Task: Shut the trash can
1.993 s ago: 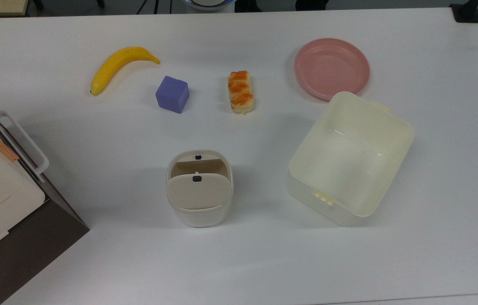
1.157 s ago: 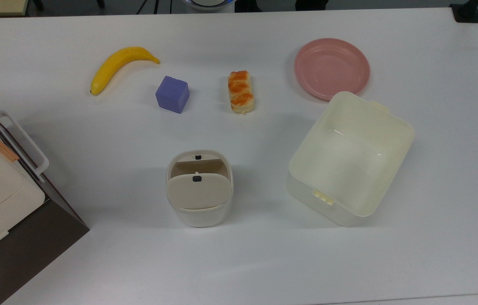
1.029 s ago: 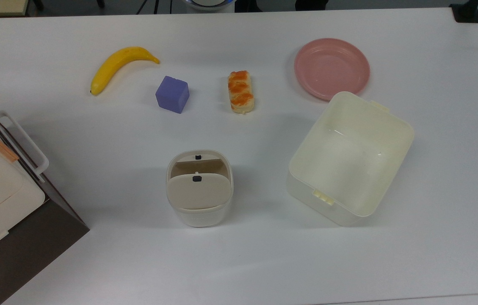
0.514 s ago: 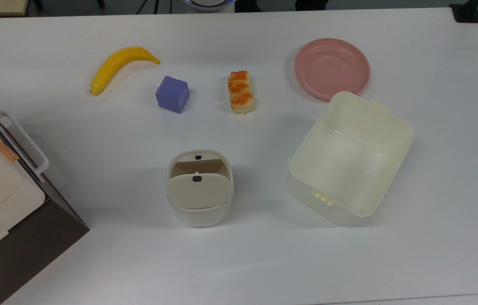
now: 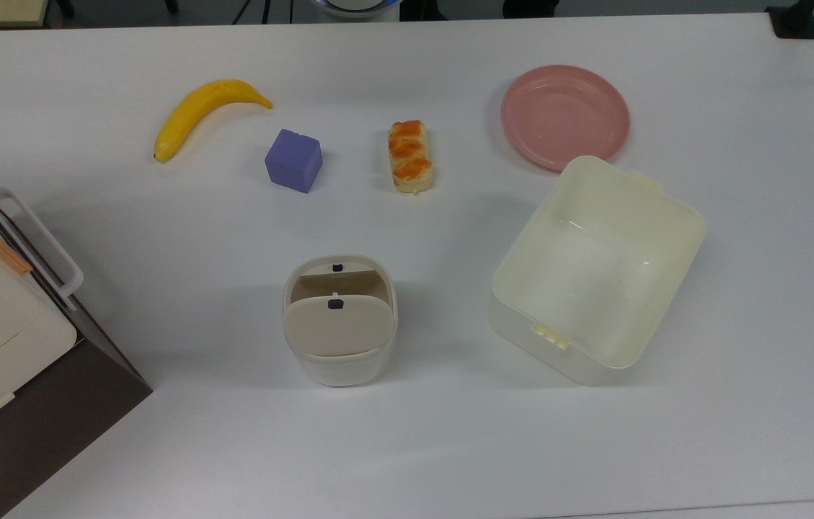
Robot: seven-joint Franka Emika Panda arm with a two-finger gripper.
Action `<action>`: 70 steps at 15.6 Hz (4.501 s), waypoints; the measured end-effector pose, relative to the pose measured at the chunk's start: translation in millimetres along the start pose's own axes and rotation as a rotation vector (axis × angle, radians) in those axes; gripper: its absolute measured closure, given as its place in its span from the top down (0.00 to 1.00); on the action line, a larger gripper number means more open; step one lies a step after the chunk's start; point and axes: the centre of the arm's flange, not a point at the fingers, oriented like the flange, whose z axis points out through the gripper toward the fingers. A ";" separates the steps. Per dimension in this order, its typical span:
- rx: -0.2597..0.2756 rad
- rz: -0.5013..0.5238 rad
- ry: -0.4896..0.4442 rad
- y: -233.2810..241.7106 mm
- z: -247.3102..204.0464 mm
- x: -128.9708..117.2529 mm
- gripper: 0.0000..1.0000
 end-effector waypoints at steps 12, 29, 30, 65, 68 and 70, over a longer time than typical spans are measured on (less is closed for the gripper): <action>-0.010 -0.023 0.007 1.3 -8.8 -2.3 1.00; -0.041 0.076 0.174 -13.5 -2.8 44.7 0.09; -0.045 0.076 0.194 -13.0 -1.7 49.6 0.02; 0.120 0.239 0.678 -94.6 140.6 236.9 0.01; 0.096 0.232 0.662 -90.6 149.6 235.5 0.01; 0.079 0.225 0.649 -88.4 157.1 234.3 0.01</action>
